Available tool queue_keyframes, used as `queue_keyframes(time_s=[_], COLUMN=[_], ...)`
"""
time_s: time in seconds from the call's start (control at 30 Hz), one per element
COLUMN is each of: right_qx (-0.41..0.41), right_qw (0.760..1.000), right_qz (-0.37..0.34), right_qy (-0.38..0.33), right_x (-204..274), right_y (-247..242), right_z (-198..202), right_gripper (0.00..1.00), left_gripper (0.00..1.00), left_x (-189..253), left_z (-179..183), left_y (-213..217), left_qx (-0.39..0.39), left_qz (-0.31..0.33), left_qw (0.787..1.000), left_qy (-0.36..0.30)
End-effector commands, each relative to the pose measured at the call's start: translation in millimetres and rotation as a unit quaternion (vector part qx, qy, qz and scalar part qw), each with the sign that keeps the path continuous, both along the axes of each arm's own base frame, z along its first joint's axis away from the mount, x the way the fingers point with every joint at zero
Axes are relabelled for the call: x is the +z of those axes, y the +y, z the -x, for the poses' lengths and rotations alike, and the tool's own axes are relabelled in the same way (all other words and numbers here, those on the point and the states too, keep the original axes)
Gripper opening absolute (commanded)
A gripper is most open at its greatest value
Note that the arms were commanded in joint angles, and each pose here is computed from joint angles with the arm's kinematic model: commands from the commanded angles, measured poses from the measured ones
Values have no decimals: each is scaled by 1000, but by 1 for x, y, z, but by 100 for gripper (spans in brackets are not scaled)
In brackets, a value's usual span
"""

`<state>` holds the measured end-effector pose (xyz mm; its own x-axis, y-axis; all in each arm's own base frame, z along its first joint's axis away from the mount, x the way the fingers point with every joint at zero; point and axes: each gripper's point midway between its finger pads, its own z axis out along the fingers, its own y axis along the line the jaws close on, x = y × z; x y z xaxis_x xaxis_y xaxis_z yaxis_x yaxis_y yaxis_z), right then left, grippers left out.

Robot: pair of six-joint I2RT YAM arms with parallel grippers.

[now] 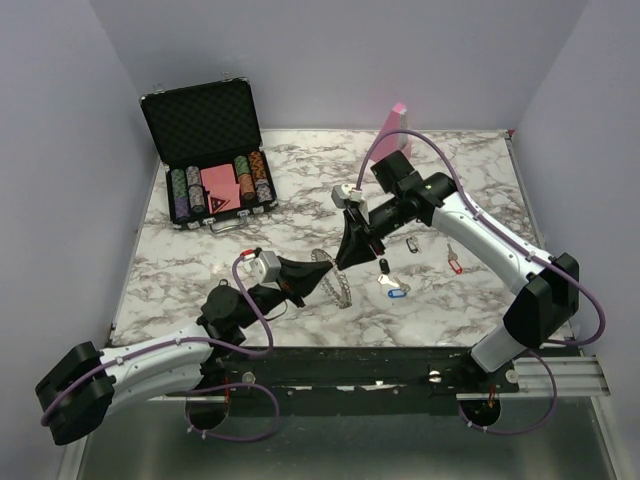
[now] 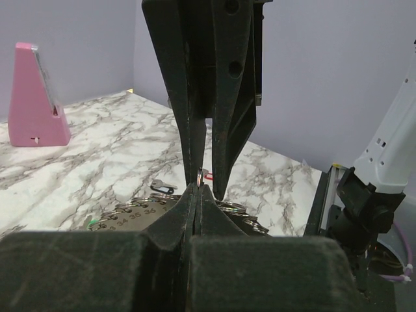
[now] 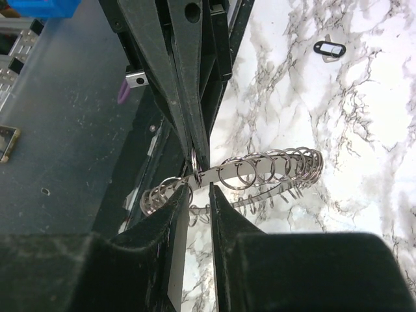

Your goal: Put the keys on the keyring

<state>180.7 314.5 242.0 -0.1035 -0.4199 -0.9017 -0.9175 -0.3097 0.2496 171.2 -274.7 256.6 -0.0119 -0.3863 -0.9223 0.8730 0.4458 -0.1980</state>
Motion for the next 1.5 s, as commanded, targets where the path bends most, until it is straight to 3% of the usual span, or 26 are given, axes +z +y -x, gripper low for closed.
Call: queue_keyframes(time_s=[0.0, 0.23, 0.5, 1.0, 1.1, 1.23, 1.47], right_qx=[4, 8, 2, -43, -41, -41, -52], right_qw=[1000, 1000, 1000, 998, 999, 999, 994], right_qz=[-10, -17, -6, 29, 28, 28, 75], right_qy=[11, 14, 17, -20, -18, -20, -57], right_x=[2, 6, 6, 3, 3, 4, -6], right_y=[5, 6, 5, 0, 1, 0, -12], right_z=[1, 2, 1, -14, -13, -13, -22], right_gripper=[27, 21, 1, 1, 1, 1, 1], left_gripper=[0, 0, 0, 6, 17, 23, 55], left_x=[14, 14, 12, -3, -5, -11, -17], left_z=[2, 1, 0, 2, 2, 3, 4], left_y=[2, 2, 1, 8, 9, 8, 18], left_qx=[-4, -4, -3, 7, 6, 2, 13], left_qz=[33, 34, 33, -6, -10, -21, -62], left_qw=[999, 999, 999, 1000, 1000, 1000, 998], left_qy=[-9, -8, -5, 3, 5, 13, 5])
